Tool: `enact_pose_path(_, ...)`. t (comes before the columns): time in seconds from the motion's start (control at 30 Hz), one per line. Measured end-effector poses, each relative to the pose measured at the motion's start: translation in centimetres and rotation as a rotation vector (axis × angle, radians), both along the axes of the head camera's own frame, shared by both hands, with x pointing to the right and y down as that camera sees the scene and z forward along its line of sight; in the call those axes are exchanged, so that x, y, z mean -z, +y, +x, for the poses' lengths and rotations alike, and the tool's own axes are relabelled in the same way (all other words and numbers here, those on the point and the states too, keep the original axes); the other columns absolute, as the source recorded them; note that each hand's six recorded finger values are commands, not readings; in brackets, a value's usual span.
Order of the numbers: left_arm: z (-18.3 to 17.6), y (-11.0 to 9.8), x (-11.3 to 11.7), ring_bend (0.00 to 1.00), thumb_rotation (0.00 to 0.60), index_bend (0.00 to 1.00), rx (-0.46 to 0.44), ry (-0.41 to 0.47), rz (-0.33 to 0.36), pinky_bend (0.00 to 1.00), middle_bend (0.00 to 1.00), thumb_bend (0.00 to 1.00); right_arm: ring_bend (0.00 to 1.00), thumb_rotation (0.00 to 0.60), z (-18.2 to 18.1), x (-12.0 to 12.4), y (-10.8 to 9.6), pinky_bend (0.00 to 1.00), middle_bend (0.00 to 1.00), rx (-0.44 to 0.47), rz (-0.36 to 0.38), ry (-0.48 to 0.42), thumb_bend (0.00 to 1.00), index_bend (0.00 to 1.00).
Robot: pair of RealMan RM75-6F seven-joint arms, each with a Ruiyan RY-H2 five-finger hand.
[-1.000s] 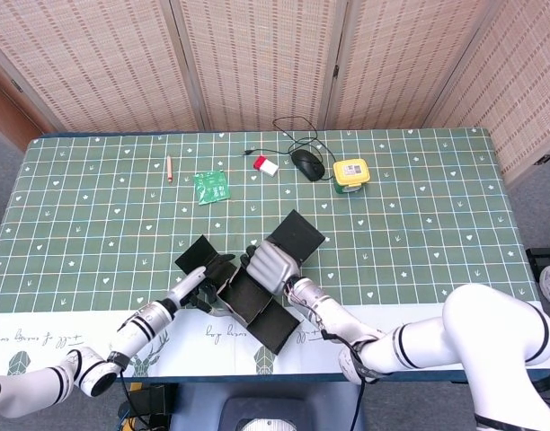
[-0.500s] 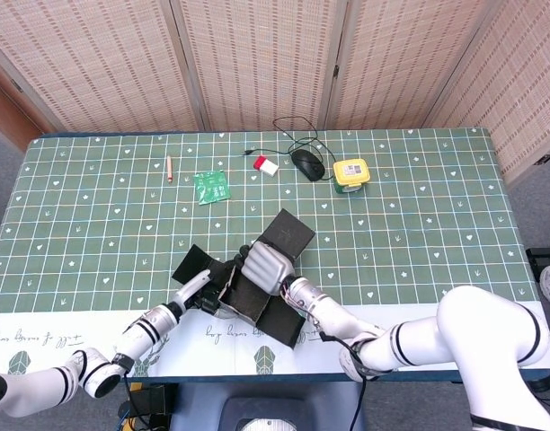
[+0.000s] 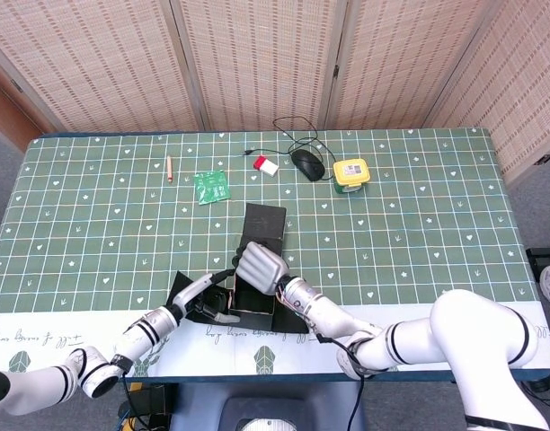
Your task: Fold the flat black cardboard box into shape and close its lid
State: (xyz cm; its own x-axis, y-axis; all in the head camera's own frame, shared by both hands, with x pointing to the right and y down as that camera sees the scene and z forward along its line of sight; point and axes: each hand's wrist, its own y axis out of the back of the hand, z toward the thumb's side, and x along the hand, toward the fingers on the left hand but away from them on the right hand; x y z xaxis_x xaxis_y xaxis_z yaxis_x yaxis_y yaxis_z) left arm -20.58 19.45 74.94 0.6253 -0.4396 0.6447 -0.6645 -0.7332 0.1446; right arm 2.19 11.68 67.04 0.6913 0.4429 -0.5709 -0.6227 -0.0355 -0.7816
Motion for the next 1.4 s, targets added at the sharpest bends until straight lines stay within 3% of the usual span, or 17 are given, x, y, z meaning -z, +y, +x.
enact_pose_path(0.07, 0.0, -0.1, 0.0, 0.63, 0.6, 0.22, 0.003, 0.0, 0.005, 0.61, 0.17, 0.04, 0.78, 0.6, 0.1, 0.1, 0.0, 0.9, 0.26, -0.003, 0.003, -0.003, 0.19, 0.23)
enact_pose_path(0.27, -0.3, -0.4, 0.2, 0.64, 0.6, 0.26, 0.012, -0.009, 0.037, 0.61, 0.22, 0.04, 0.76, 0.6, 0.2, 1.0, -0.1, 0.9, 0.21, -0.046, -0.014, -0.038, 0.19, 0.05)
enact_pose_path(0.37, -0.4, -0.5, 0.3, 0.68, 0.6, 0.27, 0.01, -0.017, 0.054, 0.61, 0.23, 0.04, 0.75, 0.6, 0.5, 1.6, -0.2, 0.9, 0.2, -0.076, -0.029, -0.064, 0.19, 0.01)
enact_pose_path(0.5, -0.8, -0.6, 0.6, 0.78, 0.6, 0.28, 0.018, -0.026, 0.075, 0.61, 0.25, 0.04, 0.75, 0.6, 1.2, 2.8, -0.4, 0.9, 0.19, -0.133, -0.055, -0.107, 0.19, 0.0)
enact_pose_path(0.7, -2.1, -1.5, 1.4, 0.71, 0.6, 0.28, 0.065, -0.025, 0.084, 0.61, 0.26, 0.04, 0.75, 0.6, 4.5, 5.3, -1.3, 0.9, 0.19, -0.281, -0.107, -0.204, 0.19, 0.0)
enact_pose_path(0.97, -4.4, -3.9, 3.4, 0.68, 0.6, 0.27, 0.167, 0.023, 0.035, 0.61, 0.26, 0.04, 0.74, 0.6, 10.4, 7.6, -0.9, 0.9, 0.19, -0.449, -0.147, -0.364, 0.19, 0.0)
enact_pose_path(1.27, -5.4, -6.5, 6.2, 0.67, 0.6, 0.27, 0.24, 0.107, -0.022, 0.61, 0.26, 0.04, 0.7, 0.6, 14.9, 6.2, 0.5, 0.9, 0.13, -0.587, -0.147, -0.499, 0.01, 0.0)
enact_pose_path(1.4, -5.1, -7.3, 7.2, 0.67, 0.6, 0.27, 0.266, 0.15, -0.054, 0.61, 0.26, 0.04, 0.67, 0.6, 14.9, 5.2, 1.0, 0.9, 0.09, -0.608, -0.128, -0.546, 0.0, 0.0)
